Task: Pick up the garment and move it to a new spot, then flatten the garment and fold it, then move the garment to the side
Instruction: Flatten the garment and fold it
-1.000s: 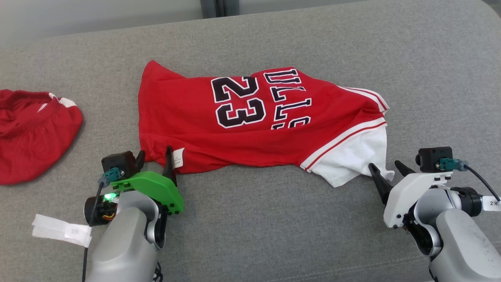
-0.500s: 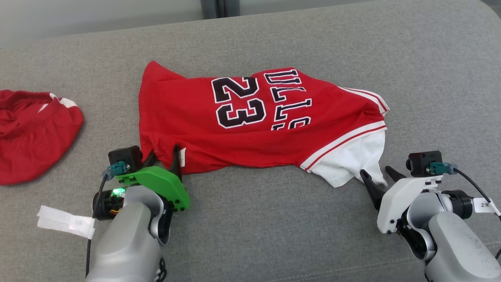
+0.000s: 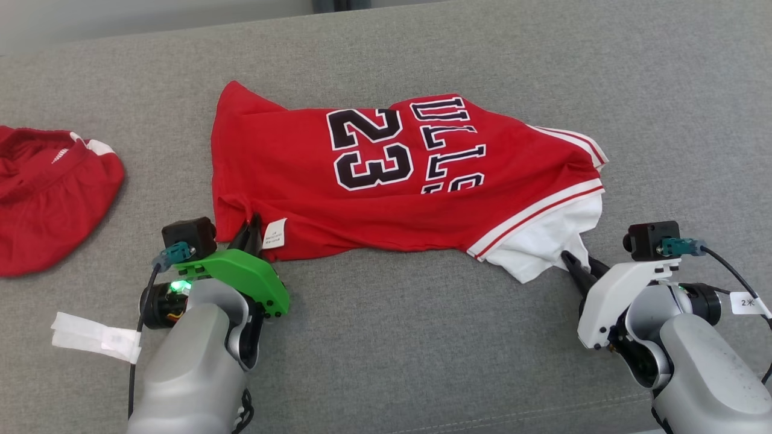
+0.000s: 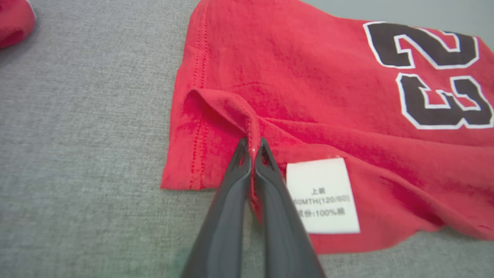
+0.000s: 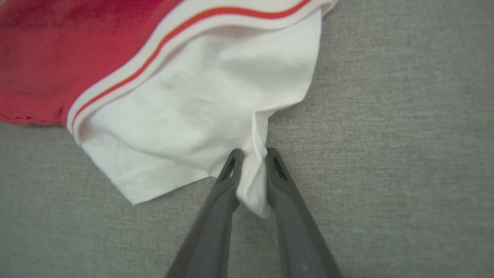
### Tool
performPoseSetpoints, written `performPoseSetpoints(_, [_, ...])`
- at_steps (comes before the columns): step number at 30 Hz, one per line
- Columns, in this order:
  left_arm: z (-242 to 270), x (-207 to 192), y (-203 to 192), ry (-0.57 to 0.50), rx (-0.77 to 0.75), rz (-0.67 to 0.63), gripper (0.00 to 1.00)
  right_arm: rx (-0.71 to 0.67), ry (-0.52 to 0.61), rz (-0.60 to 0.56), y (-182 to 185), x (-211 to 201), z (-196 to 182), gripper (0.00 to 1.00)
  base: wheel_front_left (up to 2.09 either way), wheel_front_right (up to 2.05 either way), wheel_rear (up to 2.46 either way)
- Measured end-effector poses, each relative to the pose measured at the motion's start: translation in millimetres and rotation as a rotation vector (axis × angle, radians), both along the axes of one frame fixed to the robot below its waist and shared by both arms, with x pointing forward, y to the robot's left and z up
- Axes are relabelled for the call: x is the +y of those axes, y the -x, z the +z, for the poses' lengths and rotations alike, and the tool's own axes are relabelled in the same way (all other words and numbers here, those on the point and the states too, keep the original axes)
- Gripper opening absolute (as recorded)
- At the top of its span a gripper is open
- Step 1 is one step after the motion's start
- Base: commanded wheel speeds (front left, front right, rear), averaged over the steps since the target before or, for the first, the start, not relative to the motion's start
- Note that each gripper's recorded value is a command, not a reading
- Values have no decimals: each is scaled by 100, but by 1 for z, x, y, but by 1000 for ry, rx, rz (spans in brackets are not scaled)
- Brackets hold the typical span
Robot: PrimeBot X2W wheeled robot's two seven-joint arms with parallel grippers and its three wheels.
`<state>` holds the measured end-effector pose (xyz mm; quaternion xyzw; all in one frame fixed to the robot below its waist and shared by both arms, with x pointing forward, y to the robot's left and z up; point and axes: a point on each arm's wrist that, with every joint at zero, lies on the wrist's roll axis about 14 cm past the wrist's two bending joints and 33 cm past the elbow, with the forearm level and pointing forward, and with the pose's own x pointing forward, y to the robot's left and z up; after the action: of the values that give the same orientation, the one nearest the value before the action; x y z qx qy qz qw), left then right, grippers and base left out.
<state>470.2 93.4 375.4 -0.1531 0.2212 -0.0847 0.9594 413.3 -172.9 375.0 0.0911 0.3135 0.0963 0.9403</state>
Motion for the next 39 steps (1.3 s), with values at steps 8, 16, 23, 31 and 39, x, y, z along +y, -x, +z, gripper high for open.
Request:
performPoseSetpoints(8, [36, -3, -16, 123, -114, 33, 0, -220, -74, -33, -24, 4, 50, 0, 0, 0, 0])
performPoseSetpoints(16, [118, -9, -36, 313, -344, 64, 0, -534, -218, -82, -40, 1, 151, 0, 0, 0, 0])
performPoseSetpoints(23, [186, -11, -38, 420, -484, 7, 0, -703, -218, -69, -40, -8, 219, 0, 0, 0, 0])
performPoseSetpoints(31, [263, -20, -38, 603, -525, -146, 0, -937, -207, -23, -46, -11, 313, 0, 0, 0, 0])
performPoseSetpoints(39, [298, -21, -65, 721, -476, -188, 0, -1043, -182, -20, -82, -15, 370, 0, 0, 0, 0])
